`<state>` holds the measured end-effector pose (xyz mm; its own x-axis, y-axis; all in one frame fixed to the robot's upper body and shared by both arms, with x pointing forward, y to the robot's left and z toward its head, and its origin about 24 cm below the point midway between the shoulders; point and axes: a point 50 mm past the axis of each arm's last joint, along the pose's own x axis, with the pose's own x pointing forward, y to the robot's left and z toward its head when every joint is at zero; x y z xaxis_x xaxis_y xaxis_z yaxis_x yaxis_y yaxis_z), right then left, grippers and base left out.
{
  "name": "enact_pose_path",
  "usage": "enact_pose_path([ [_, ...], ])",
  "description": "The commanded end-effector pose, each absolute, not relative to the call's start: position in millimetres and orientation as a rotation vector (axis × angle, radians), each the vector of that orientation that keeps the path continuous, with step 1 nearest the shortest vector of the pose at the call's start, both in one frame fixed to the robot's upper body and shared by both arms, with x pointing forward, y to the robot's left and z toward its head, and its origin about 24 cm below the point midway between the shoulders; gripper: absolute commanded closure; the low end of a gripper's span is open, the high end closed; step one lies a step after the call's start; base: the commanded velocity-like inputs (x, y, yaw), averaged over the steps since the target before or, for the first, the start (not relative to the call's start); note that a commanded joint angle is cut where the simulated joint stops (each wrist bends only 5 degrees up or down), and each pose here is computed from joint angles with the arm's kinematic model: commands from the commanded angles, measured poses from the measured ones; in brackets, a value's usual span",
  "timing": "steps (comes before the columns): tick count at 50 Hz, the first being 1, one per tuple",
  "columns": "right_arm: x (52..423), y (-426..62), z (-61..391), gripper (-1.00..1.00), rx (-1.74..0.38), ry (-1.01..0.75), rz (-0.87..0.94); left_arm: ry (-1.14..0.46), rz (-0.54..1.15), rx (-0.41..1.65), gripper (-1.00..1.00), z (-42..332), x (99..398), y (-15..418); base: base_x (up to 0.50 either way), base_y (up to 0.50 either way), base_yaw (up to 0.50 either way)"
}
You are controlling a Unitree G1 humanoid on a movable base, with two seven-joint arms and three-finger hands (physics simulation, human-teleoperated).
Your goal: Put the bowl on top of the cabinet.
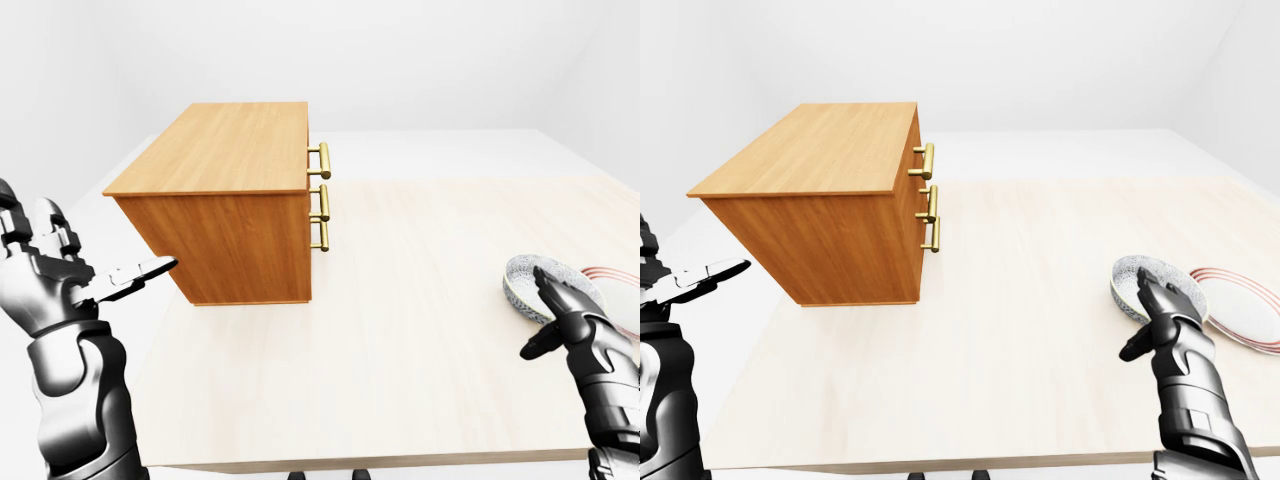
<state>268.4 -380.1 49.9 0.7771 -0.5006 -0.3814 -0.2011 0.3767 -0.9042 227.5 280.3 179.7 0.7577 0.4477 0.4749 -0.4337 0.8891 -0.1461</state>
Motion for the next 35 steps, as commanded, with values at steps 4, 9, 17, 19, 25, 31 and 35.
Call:
enact_pose_path([
  [4,259,-381,22,-1.00,-1.185,0.775,-0.217,-0.475,0.480,-0.027,-1.00,169,234,278,0.00,0.00,0.00],
  [9,255,-382,16,-1.00,-1.174,0.799,-0.223,-0.472,0.479,-0.026,-1.00,169,235,278,0.00,0.00,0.00],
  [17,251,-382,7,-1.00,-1.159,0.822,-0.223,-0.476,0.481,-0.026,-1.00,170,234,278,0.00,0.00,0.00],
  [19,250,-382,5,-1.00,-1.159,0.825,-0.219,-0.479,0.480,-0.026,-1.00,170,233,278,0.00,0.00,0.00],
  [25,250,-382,5,-1.00,-1.155,0.824,-0.218,-0.478,0.480,-0.025,-1.00,170,234,278,0.00,0.00,0.00],
  [31,251,-380,5,-0.98,-1.154,0.811,-0.213,-0.472,0.480,-0.025,-1.00,169,234,278,0.00,0.00,0.00],
  [35,252,-380,7,1.00,-1.154,0.801,-0.215,-0.479,0.481,-0.025,-1.00,170,233,278,0.00,0.00,0.00],
])
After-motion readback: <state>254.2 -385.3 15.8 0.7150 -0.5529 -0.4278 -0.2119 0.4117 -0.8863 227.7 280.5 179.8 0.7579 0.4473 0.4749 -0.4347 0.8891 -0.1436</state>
